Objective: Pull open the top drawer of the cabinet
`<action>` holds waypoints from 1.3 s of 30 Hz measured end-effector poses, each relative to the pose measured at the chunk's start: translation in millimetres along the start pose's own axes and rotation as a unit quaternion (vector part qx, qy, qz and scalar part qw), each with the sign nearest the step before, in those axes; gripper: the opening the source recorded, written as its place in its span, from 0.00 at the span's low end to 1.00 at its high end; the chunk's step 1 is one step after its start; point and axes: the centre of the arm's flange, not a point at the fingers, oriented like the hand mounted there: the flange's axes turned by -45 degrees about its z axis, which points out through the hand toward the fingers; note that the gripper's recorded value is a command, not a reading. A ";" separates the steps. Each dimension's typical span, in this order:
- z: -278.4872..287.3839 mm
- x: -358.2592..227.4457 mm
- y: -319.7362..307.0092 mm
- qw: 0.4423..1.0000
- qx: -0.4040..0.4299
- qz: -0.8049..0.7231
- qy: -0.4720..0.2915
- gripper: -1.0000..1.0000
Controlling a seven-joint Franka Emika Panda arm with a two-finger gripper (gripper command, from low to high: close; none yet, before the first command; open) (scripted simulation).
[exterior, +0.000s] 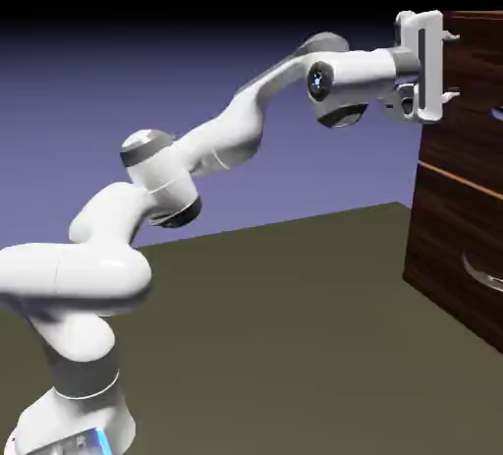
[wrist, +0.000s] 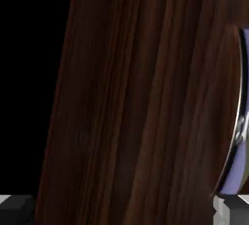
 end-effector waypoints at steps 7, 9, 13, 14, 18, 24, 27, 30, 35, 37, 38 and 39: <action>45.3 28.1 42.6 0.999 -0.009 0.037 -0.008 0.50; 58.8 27.9 42.9 0.999 -0.009 0.037 -0.008 0.50; 73.7 27.9 43.7 0.999 -0.009 0.037 -0.009 0.00; 73.7 27.9 43.7 0.999 -0.009 0.037 -0.009 0.00; 47.8 28.4 43.1 0.999 -0.008 0.037 -0.009 0.00; 3.0 28.7 42.3 0.999 -0.008 0.037 -0.009 0.00; -22.2 29.2 41.9 0.999 -0.008 0.037 -0.009 0.00; -49.3 29.7 41.4 0.999 -0.008 0.037 -0.009 0.00; -98.0 30.1 40.6 0.999 -0.009 0.036 -0.009 0.00; -118.9 30.4 40.3 0.999 -0.009 0.036 -0.010 0.00; -129.7 30.6 40.0 0.999 -0.009 0.036 -0.010 0.00; -140.5 30.7 39.9 0.999 -0.009 0.036 -0.010 0.00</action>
